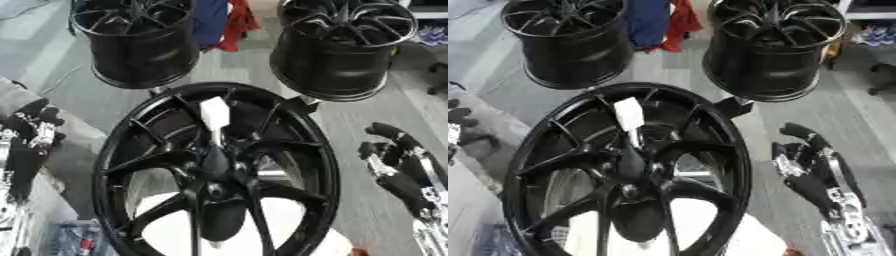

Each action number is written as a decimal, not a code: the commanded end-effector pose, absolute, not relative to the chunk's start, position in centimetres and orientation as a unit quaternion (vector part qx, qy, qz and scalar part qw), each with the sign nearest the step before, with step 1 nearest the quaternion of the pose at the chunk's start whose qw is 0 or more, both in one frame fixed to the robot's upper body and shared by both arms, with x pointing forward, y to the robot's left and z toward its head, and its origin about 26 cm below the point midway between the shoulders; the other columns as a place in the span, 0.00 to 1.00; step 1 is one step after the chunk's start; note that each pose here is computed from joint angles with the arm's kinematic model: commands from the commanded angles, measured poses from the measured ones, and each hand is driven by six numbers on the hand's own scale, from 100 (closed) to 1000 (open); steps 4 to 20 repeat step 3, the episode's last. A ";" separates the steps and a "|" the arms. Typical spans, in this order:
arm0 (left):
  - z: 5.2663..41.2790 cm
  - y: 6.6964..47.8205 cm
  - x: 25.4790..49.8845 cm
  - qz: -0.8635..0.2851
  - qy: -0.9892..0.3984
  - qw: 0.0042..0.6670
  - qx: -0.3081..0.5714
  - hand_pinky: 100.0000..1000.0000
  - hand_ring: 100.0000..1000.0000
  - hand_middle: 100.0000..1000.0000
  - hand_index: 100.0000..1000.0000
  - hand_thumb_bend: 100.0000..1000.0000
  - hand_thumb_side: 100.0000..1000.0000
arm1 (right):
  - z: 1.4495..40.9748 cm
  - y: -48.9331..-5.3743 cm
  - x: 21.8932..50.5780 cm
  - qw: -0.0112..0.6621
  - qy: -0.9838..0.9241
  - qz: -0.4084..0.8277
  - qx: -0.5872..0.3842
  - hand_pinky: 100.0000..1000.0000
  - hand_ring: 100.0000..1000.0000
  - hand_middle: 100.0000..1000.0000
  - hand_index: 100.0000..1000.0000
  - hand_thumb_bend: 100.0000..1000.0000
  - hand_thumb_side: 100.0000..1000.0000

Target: Pull the pin out of the wheel hub.

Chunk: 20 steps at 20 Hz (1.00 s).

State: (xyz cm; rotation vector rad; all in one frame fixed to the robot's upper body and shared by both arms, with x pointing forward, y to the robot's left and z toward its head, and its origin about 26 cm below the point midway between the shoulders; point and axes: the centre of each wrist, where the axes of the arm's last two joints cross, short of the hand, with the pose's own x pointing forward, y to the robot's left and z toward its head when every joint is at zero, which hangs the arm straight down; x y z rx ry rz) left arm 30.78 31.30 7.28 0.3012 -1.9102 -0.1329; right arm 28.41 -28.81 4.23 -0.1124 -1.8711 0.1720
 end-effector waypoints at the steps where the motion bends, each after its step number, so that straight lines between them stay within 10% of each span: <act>1: 8.2 31.2 31.1 -0.063 -0.821 0.554 0.126 0.55 0.65 0.65 0.81 0.11 0.53 | 4.8 -28.9 28.7 0.582 -0.808 0.073 -0.050 0.58 0.58 0.74 0.81 0.13 0.15; 20: 8.2 31.2 31.1 -0.063 -0.821 0.554 0.126 0.55 0.65 0.65 0.81 0.11 0.53 | 4.8 -28.9 28.8 0.582 -0.808 0.071 -0.051 0.58 0.58 0.74 0.81 0.12 0.15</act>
